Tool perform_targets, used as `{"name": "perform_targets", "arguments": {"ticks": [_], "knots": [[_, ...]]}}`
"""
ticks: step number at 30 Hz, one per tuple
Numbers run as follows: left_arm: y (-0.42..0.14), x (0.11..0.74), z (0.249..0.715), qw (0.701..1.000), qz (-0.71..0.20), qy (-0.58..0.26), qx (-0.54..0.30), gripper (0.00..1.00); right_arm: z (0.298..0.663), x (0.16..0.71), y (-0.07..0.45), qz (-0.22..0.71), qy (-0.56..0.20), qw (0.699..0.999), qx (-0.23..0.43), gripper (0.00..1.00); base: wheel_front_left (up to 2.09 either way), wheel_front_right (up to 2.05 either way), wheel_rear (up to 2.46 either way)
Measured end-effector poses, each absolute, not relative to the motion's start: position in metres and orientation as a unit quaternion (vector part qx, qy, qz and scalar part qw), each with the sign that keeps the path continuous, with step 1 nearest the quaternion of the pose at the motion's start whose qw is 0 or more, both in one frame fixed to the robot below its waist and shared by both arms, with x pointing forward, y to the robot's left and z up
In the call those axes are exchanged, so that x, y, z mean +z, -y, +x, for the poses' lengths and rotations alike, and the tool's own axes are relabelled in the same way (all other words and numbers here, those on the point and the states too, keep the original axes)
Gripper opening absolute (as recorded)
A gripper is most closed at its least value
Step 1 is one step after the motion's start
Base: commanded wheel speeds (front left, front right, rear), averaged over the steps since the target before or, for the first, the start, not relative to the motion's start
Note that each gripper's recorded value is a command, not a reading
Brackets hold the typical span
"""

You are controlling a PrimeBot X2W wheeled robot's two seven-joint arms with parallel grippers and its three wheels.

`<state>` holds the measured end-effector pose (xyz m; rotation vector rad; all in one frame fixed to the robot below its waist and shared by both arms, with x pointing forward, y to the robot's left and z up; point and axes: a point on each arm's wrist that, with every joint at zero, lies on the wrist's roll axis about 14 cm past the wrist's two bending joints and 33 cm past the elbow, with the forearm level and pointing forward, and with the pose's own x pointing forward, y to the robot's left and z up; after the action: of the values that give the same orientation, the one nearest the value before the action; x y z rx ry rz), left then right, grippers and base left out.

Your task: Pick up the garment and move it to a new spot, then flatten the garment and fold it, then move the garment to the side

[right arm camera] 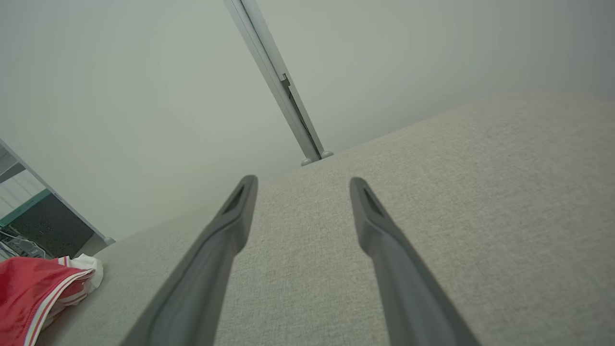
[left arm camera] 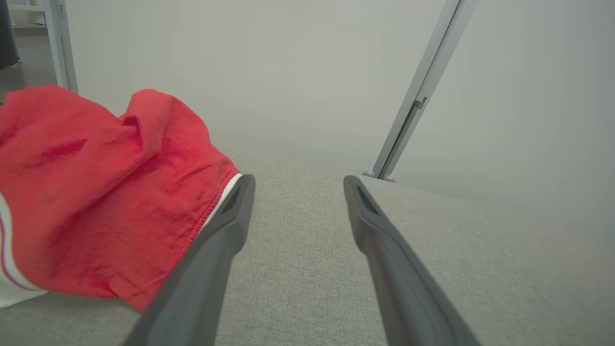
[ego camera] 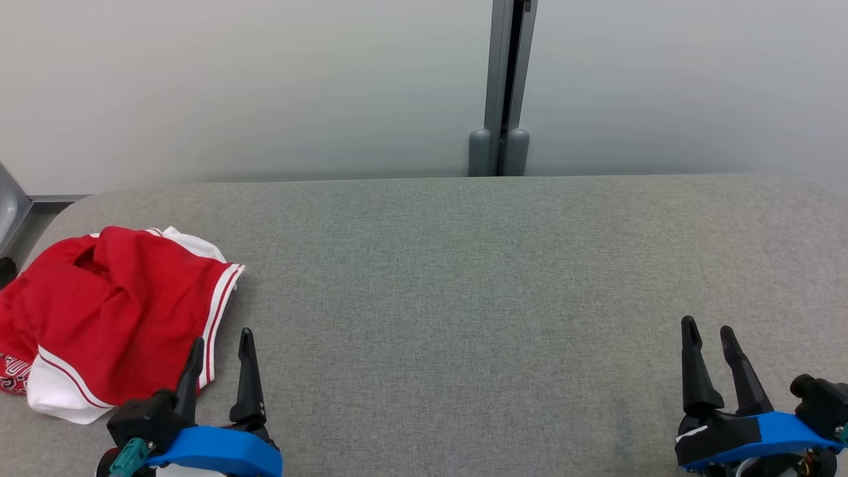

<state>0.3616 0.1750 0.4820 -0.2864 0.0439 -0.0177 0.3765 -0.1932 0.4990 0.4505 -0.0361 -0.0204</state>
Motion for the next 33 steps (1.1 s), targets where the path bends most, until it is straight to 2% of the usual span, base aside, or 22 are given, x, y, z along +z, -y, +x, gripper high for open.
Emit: {"name": "perform_targets", "arguments": {"ticks": [33], "knots": [[-0.172,0.476,0.359,0.999,-0.032,-0.027,-0.020,1.00,0.375,0.494,0.183,0.103,0.019,0.994,0.016,1.00,0.00,0.00,0.00]]}}
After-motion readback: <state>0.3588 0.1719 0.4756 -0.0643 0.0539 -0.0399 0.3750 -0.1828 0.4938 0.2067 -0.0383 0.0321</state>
